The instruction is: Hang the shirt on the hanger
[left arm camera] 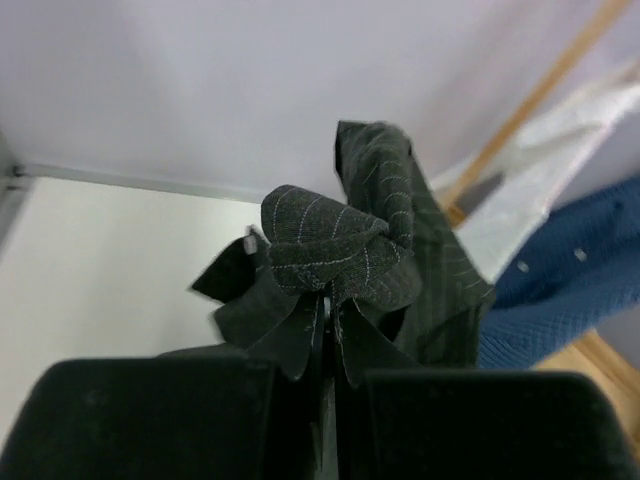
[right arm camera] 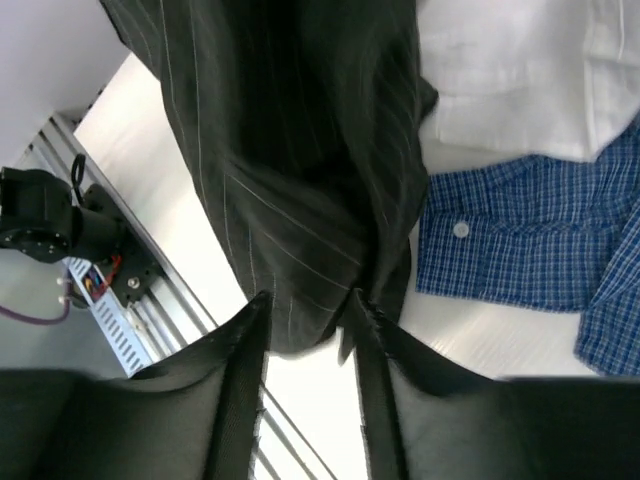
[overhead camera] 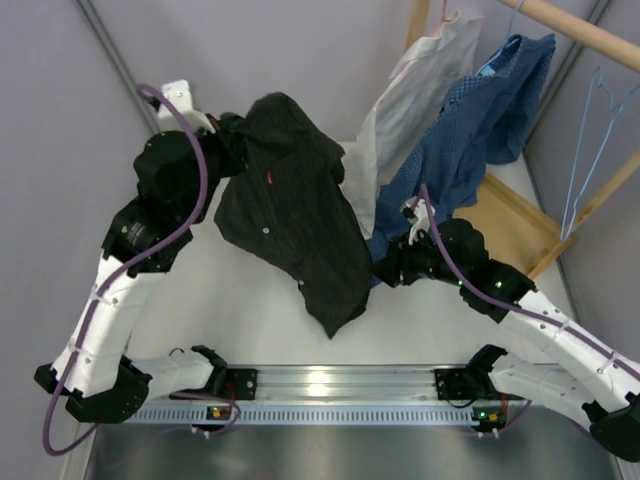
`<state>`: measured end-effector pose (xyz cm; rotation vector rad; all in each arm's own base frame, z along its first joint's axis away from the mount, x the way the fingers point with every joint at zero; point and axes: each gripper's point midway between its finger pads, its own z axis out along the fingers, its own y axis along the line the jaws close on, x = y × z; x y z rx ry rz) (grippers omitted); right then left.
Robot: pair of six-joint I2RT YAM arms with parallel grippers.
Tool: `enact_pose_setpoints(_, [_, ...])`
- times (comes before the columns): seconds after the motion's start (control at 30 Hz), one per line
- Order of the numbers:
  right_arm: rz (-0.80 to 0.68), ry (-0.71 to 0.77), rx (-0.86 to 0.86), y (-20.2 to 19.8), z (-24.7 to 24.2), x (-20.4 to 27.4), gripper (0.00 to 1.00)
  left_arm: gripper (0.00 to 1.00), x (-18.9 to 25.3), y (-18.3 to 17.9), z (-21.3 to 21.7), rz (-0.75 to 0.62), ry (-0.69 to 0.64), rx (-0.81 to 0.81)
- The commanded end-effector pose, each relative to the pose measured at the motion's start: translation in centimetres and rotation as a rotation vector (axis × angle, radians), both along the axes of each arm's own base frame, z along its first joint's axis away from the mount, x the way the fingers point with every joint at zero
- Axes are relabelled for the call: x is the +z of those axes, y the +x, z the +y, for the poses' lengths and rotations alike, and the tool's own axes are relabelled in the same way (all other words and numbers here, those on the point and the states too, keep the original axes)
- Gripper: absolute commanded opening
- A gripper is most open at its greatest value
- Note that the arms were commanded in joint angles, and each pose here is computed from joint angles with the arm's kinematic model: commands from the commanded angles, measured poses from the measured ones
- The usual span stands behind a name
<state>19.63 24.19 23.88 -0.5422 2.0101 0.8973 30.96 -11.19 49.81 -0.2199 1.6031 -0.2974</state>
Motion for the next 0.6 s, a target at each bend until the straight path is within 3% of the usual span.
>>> enact_pose_setpoints(0.0, [0.005, 0.035, -0.059, 0.1, -0.8, -0.2, 0.49, 0.00, -9.2, -0.1, -6.0, 0.200, 0.094, -0.302])
enact_pose_setpoints(0.17, [-0.012, -0.045, -0.286, 1.6, -5.2, 0.1, 0.70, 0.00, -19.0, -4.8, -14.2, 0.243, -0.004, -0.619])
enact_pose_setpoints(0.2, [-0.020, -0.036, -0.298, 1.7, -5.5, 1.0, 0.88, 0.00, -18.7, -5.6, -15.5, 0.187, -0.040, -0.660])
enact_pose_setpoints(0.23, [-0.008, -0.047, -0.301, 1.6, -5.6, 1.0, 0.90, 0.00, -23.0, -6.8, -16.2, 0.243, -0.018, -0.681])
enact_pose_setpoints(0.3, [0.010, -0.040, -0.305, 1.8, -5.4, 1.3, 0.97, 0.00, -25.4, -10.2, -18.7, 0.253, -0.043, -0.775])
enact_pose_setpoints(0.47, [0.174, -0.048, -0.262, 2.3, -3.5, -1.6, 0.97, 0.00, -32.1, -17.0, -20.7, 0.281, -0.045, -0.901])
enact_pose_setpoints(0.57, [0.247, -0.043, -0.171, 1.8, -1.6, -3.3, 0.96, 0.00, -34.0, -20.9, -21.9, 0.296, -0.024, -1.003])
